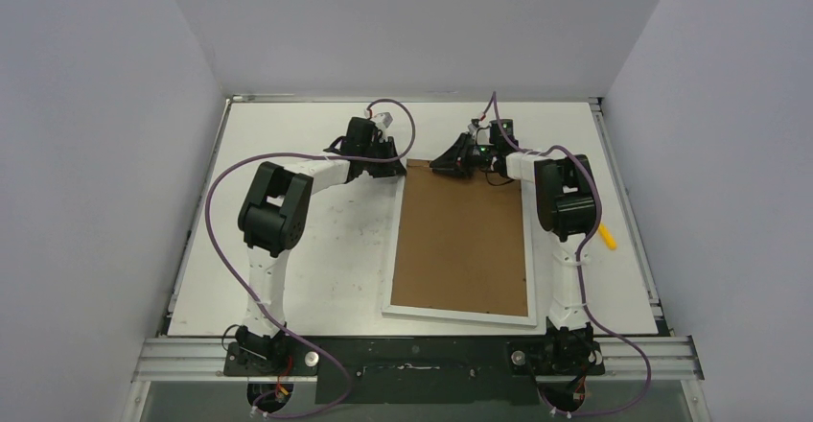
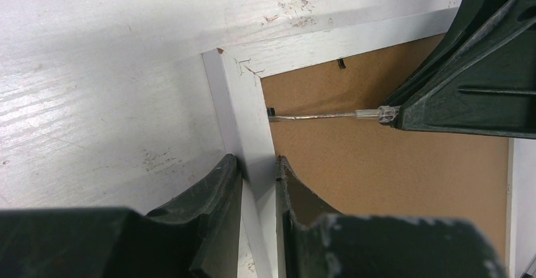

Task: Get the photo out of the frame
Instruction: Release the photo frame item from the photo frame.

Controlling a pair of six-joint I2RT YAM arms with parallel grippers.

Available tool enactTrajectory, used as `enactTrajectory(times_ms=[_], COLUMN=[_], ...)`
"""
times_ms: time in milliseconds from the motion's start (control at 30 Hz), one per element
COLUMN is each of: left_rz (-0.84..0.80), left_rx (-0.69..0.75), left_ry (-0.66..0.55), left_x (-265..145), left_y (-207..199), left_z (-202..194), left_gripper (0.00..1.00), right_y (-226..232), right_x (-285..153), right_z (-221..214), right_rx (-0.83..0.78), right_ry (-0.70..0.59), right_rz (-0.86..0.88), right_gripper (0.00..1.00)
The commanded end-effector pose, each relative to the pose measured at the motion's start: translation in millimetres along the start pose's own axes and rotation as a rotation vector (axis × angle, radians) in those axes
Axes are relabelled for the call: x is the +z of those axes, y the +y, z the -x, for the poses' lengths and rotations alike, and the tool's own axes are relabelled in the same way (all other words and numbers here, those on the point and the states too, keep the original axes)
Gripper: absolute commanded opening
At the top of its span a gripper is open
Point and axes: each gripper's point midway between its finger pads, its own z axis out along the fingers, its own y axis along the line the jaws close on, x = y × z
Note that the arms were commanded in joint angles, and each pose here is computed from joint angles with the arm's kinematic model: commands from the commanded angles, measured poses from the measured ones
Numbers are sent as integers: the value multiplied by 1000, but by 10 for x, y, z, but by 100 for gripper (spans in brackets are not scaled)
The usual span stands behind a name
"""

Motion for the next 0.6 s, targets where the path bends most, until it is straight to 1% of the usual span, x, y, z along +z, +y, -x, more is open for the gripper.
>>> enactTrajectory(times_ms=[0, 300, 567], left_rz=[63, 66, 62], left_rx=[15, 18, 19], left_ry=[56, 62, 62], left_x=[-68, -67, -60], left_y=[216, 222, 223], left_z=[-157, -168, -164], left_gripper=[10, 10, 10], right_y=[-131, -121, -146], right_x=[-123, -189, -77], right_z=[18, 74, 67], right_rx=[5, -3, 12], right_ry=[-33, -50, -35], right_rz=[-61, -63, -58], right_gripper=[5, 5, 5])
